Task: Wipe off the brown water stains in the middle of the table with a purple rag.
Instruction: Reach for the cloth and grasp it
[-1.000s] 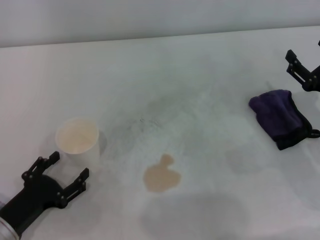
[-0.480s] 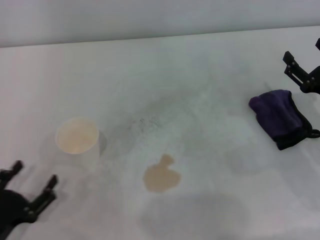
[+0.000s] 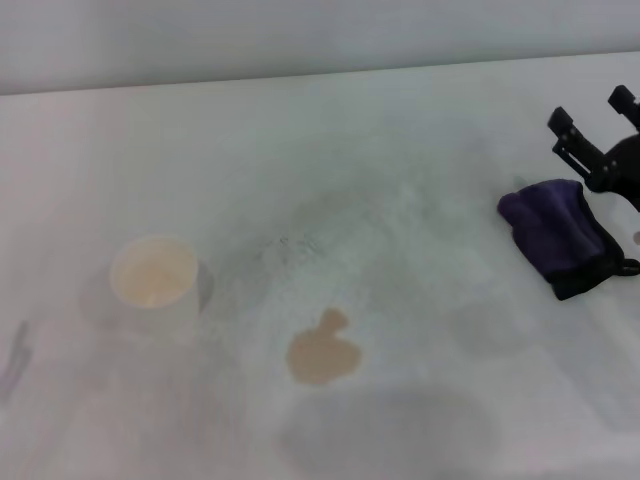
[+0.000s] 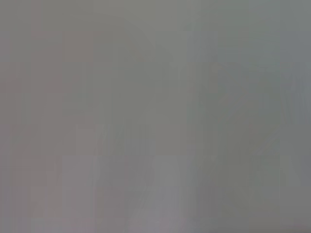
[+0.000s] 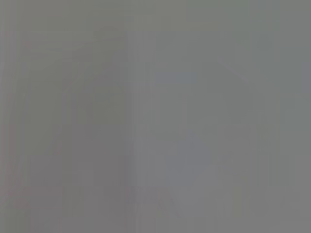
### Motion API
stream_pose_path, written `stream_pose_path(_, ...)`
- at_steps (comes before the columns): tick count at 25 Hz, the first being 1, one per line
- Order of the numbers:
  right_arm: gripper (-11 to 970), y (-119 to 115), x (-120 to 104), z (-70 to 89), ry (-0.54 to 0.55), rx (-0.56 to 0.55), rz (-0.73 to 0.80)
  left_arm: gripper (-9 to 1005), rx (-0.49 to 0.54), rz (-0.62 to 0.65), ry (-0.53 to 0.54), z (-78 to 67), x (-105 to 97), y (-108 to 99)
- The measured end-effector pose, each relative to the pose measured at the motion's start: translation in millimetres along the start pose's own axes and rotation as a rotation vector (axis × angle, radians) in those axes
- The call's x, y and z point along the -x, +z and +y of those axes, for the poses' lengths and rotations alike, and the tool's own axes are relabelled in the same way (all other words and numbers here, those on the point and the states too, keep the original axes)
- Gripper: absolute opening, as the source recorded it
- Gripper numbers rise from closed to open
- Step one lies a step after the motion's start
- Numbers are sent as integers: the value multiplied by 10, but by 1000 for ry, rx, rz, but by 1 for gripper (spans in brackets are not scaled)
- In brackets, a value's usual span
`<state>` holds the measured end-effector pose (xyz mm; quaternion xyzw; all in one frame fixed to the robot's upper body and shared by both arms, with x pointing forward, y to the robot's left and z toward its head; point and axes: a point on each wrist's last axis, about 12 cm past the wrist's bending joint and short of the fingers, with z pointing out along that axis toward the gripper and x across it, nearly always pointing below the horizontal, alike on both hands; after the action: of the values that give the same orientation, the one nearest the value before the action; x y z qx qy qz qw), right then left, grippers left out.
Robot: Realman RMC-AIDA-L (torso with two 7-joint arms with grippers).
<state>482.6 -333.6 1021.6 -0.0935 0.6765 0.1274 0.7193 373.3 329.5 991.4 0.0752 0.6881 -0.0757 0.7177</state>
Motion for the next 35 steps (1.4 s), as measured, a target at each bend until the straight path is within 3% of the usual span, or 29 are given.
stream_pose_path(5,868,123,56,-32,275,49,16,876,69,-46,28,183,81,132)
stream_pose_path(8,868,254,104,-171,436,68,107,876,98,-67,43,259,119,179)
stream_pose_path(9,868,302,122,-220,465,68,145,877,131,-78,63,357,155,222)
stream_pose_path(17,867,575,430,-548,549,84,492,877,163,-58,98,529,201,443)
stream_pose_path(21,864,726,766,-581,476,103,674,876,164,-58,112,572,230,529)
stream_pose_path(27,859,938,1301,-416,267,81,882,876,176,-75,126,630,290,624)
stream_pose_path(30,856,1070,1422,-243,172,72,1028,876,184,-89,128,652,319,665)
stream_pose_path(35,852,1238,1362,40,2,2,1240,876,172,-76,131,656,325,769)
